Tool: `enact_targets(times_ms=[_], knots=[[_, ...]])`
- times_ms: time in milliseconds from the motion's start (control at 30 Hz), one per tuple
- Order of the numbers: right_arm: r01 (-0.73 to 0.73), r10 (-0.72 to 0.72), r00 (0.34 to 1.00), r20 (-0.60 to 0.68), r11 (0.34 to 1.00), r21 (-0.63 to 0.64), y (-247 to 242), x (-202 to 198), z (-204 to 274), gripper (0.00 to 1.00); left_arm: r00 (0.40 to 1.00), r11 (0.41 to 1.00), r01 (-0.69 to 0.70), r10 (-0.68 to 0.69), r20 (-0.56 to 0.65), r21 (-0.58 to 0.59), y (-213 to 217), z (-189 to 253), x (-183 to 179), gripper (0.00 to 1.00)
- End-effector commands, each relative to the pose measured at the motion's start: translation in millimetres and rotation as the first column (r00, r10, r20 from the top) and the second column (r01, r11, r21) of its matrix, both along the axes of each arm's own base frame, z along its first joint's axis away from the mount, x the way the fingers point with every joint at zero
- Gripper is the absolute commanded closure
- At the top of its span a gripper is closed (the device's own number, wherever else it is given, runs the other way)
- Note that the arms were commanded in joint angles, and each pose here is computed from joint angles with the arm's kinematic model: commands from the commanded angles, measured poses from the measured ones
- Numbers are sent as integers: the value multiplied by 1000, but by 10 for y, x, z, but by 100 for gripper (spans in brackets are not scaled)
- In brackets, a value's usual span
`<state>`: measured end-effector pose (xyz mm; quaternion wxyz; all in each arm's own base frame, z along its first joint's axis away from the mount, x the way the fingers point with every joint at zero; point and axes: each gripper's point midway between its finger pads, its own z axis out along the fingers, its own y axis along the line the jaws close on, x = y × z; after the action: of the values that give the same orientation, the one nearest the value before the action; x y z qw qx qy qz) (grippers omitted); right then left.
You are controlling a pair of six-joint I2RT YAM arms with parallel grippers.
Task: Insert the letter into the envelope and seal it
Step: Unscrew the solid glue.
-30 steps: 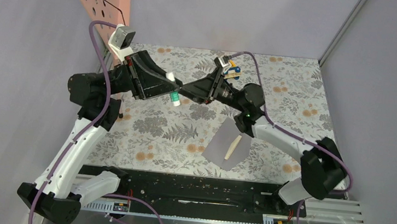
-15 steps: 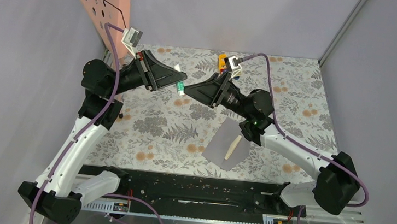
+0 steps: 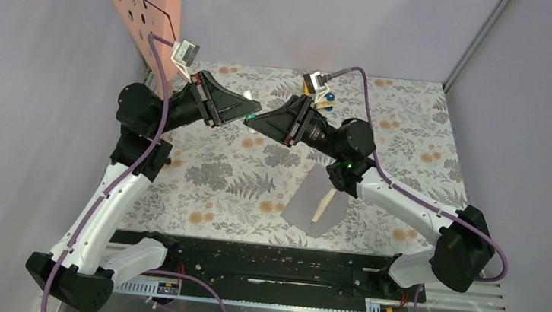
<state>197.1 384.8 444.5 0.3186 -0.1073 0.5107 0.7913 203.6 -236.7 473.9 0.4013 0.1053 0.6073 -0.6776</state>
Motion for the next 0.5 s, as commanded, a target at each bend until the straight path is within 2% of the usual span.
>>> enact_targets(times_ms=[0,167,467], knots=[[-15,10,997,70,998,61,-36,-107,247,64,999,1000,-17,17,52,-15,27,93,-48,100],[-17,13,998,59,998,58,-51,-120,220,98,998,1000,-24,24,53,-4,33,74,-47,100],[22,-22,999,45,1000,2,-65,-84,93,100,998,1000,-28,28,61,1,44,67,-71,100]])
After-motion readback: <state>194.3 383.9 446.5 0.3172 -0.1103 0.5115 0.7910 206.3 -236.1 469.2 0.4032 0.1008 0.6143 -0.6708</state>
